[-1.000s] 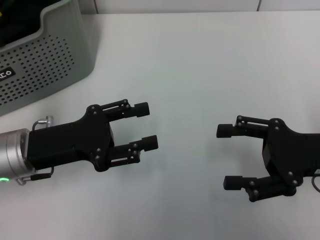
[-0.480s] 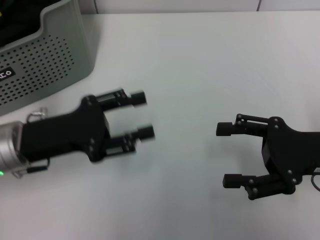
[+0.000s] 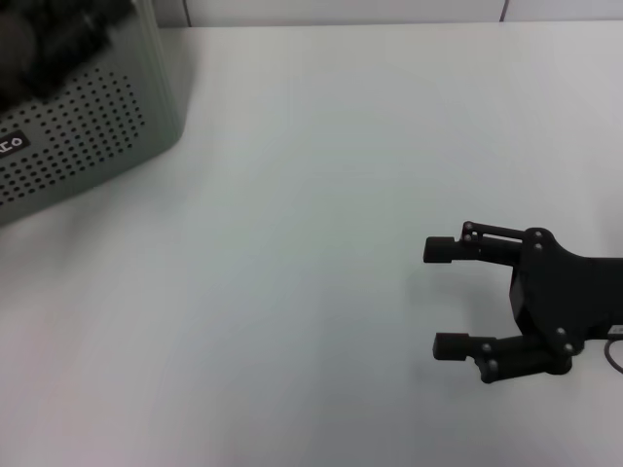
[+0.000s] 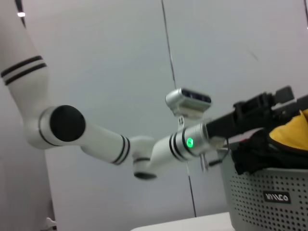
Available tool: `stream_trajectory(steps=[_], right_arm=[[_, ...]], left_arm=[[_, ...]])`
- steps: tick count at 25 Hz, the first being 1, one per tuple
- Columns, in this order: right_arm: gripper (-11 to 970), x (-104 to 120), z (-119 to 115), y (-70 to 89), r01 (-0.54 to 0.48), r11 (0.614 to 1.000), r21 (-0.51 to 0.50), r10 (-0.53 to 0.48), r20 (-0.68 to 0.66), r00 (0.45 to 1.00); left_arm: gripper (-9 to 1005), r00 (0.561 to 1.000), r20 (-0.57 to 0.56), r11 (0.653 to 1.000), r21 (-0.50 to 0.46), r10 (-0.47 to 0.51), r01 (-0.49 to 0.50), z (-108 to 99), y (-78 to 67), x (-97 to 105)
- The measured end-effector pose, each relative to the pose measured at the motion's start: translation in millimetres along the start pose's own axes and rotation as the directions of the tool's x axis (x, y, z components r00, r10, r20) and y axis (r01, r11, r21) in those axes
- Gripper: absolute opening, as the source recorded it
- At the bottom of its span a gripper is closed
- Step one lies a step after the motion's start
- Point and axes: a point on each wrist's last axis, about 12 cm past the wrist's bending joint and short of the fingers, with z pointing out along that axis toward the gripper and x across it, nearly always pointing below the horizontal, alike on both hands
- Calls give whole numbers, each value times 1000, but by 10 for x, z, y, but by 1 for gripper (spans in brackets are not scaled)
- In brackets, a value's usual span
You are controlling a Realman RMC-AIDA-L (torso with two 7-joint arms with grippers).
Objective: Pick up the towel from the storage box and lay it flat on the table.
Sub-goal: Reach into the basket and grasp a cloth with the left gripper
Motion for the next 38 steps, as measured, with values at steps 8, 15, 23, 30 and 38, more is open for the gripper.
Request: stream_trajectory(steps=[8, 15, 23, 30, 38], right_arm=[[869, 22, 38, -37, -10, 1000, 12, 11, -7, 1000], [869, 36, 36, -26, -8, 1000, 12, 8, -9, 1000], [868, 28, 52, -49, 1, 1000, 11, -1, -8, 1000], [868, 34, 64, -67, 17, 1000, 13, -17, -22, 1000], [868, 46, 57, -42, 12, 1000, 6, -12, -20, 1000]], left_arm=[[693, 1000, -22, 965, -264, -16, 10, 128, 367, -417], [692, 998, -40, 907, -417, 51, -63, -67, 420, -715], [691, 976, -201, 831, -525, 90, -184, -75, 235, -799], [666, 944, -311, 794, -543, 112, -273, 89, 145, -588], [625, 903, -399, 691, -607, 162, -392, 185, 221, -451]])
